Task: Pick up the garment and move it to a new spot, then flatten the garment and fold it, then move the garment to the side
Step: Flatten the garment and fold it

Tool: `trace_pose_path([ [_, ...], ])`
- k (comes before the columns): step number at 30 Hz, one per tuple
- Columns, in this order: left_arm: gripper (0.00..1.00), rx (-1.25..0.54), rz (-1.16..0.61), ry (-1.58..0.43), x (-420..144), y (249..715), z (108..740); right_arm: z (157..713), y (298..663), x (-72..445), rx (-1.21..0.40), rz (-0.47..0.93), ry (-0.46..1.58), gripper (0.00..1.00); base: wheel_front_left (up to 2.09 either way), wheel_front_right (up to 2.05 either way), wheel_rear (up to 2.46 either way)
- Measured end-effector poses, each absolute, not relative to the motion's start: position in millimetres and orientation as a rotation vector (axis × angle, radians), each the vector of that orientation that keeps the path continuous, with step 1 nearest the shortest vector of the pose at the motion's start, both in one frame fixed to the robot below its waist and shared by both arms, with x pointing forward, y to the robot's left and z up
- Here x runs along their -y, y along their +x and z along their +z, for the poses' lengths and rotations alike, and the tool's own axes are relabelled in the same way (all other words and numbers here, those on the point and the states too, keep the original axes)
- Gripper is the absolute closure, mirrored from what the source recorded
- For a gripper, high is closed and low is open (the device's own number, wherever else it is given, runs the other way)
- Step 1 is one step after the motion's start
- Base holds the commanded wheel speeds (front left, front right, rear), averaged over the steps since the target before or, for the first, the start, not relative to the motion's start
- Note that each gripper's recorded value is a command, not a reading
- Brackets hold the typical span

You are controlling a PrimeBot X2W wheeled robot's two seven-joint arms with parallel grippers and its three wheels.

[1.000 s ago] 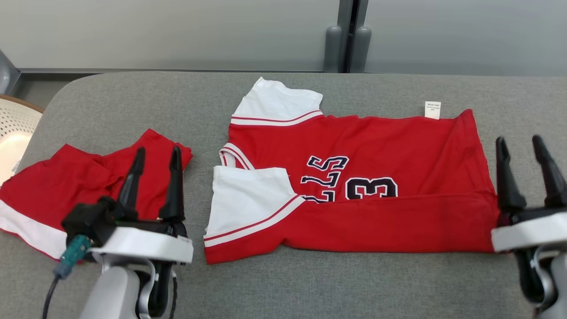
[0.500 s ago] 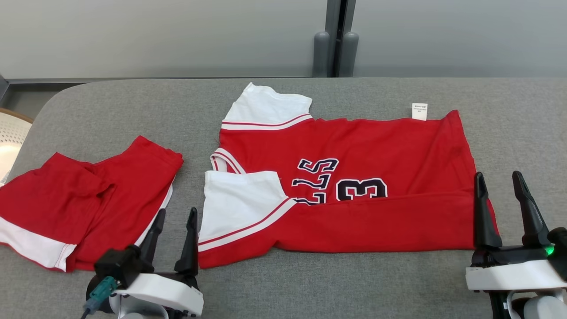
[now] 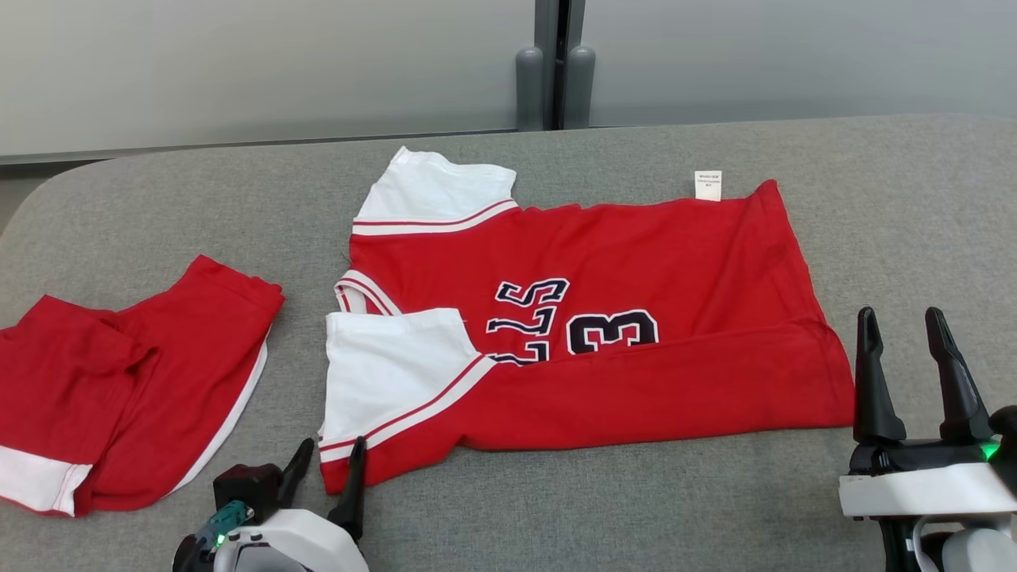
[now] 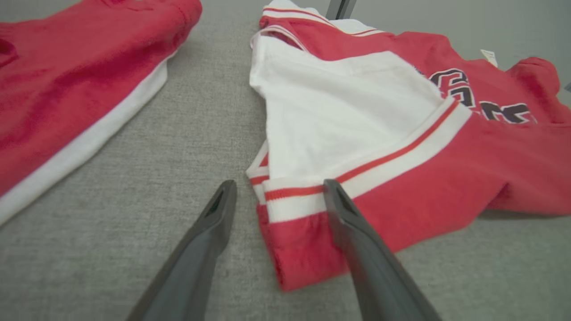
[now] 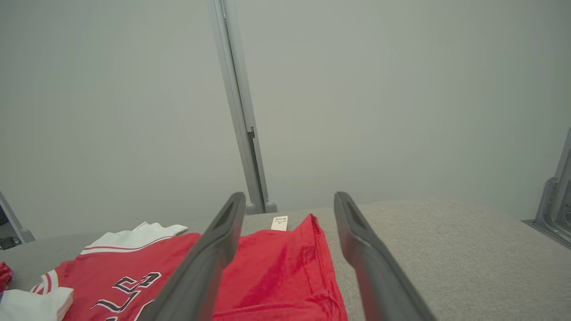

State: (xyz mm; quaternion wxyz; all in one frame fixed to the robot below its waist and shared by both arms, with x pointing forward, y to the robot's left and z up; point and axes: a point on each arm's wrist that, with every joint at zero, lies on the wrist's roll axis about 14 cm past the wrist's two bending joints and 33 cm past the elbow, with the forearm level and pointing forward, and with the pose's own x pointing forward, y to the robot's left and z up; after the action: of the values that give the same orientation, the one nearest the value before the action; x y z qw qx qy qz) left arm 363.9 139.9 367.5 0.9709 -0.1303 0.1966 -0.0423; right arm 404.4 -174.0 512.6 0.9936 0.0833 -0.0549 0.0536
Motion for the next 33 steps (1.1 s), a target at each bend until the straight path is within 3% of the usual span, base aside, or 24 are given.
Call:
trace_pose_path([
  [7,0.00,-0.463,-0.116,-0.228,-133,371,353,505,402,185,0.090,0.073,0.171,0.00,0.00,0.00,0.00],
  [8,0.58,-0.464,-0.122,-0.225,-132,373,353,501,402,186,0.078,0.070,0.169,0.00,0.00,0.00,0.00],
  [9,1.00,-0.463,-0.128,-0.223,-131,374,353,497,402,186,0.066,0.069,0.169,0.00,0.00,0.00,0.00],
  [23,1.00,-0.219,-0.146,-0.194,-139,397,418,389,407,189,-0.321,-0.029,0.281,0.00,0.00,0.00,0.00],
  [32,1.00,-0.216,-0.158,-0.192,-139,391,417,363,421,180,-0.407,-0.053,0.341,0.00,0.00,0.00,0.00],
  [33,1.00,-0.220,-0.157,-0.191,-139,390,416,361,423,176,-0.419,-0.051,0.353,0.58,0.00,0.00,0.00],
])
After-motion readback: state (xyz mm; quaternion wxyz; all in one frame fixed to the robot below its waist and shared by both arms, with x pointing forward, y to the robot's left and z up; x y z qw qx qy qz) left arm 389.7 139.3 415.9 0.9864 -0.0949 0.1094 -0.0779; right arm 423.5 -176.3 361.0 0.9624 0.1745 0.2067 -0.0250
